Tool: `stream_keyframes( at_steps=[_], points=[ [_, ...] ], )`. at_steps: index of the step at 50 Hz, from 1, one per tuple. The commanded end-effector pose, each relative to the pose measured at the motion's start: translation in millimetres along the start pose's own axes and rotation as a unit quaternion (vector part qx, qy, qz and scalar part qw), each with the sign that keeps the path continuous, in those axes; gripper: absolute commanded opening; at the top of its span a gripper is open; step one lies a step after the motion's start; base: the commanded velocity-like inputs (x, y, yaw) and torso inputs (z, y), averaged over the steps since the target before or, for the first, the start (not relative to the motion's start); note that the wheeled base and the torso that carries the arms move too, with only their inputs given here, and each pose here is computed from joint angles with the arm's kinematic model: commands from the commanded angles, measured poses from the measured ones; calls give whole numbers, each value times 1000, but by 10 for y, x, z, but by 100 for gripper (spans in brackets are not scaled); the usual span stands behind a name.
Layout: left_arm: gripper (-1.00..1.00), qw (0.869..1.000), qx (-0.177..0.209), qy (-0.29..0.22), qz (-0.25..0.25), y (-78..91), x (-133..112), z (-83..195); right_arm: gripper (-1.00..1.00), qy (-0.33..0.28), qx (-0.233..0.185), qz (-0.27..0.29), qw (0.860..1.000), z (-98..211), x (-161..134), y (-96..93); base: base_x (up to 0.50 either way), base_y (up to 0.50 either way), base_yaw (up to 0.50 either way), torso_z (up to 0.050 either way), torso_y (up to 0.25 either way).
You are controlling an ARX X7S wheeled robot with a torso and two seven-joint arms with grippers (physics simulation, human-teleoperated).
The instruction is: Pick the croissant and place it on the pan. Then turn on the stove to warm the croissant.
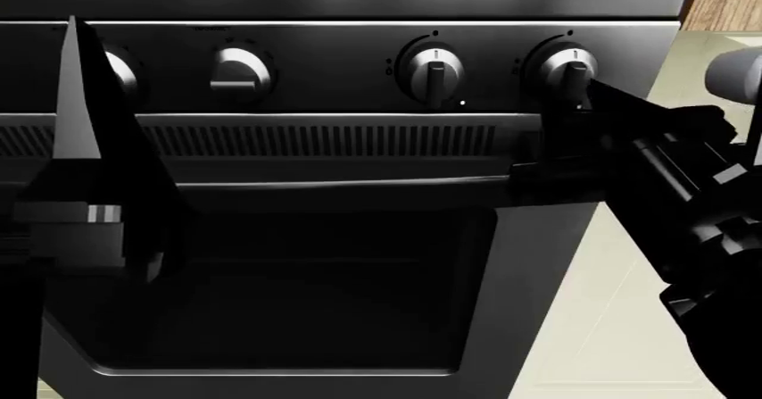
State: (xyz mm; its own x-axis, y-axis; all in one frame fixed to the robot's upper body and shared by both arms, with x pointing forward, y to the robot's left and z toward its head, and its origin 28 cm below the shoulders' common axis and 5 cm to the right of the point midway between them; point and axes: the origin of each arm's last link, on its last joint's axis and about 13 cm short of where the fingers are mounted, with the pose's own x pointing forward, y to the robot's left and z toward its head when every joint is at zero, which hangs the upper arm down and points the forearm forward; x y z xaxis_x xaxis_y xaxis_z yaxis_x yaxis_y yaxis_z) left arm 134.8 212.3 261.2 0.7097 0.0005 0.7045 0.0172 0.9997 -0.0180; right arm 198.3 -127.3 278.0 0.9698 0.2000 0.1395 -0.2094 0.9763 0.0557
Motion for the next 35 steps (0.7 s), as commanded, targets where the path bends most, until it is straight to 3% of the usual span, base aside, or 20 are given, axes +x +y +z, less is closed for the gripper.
stream_keyframes(
  at_steps=[1,25,30,35],
  points=[
    [100,1000,-1,1,1,1,-9,-7,-100,-5,4,7,1000,-7,2,1,0,0,0,0,0],
    [100,1000,-5,0,-9,-15,4,10,-100,-6,4,7,1000,-6,3,-7,0,0,0,0,0],
    [100,1000,-5,0,-9,-16,5,10,-100,-11,-13,3,1000,29,1,-7,0,0,0,0,0],
    [100,1000,-6,-1,-7,-11,-1,9,-100,-8,-77,-15,997,13,5,-15,0,0,0,0,0]
  ],
)
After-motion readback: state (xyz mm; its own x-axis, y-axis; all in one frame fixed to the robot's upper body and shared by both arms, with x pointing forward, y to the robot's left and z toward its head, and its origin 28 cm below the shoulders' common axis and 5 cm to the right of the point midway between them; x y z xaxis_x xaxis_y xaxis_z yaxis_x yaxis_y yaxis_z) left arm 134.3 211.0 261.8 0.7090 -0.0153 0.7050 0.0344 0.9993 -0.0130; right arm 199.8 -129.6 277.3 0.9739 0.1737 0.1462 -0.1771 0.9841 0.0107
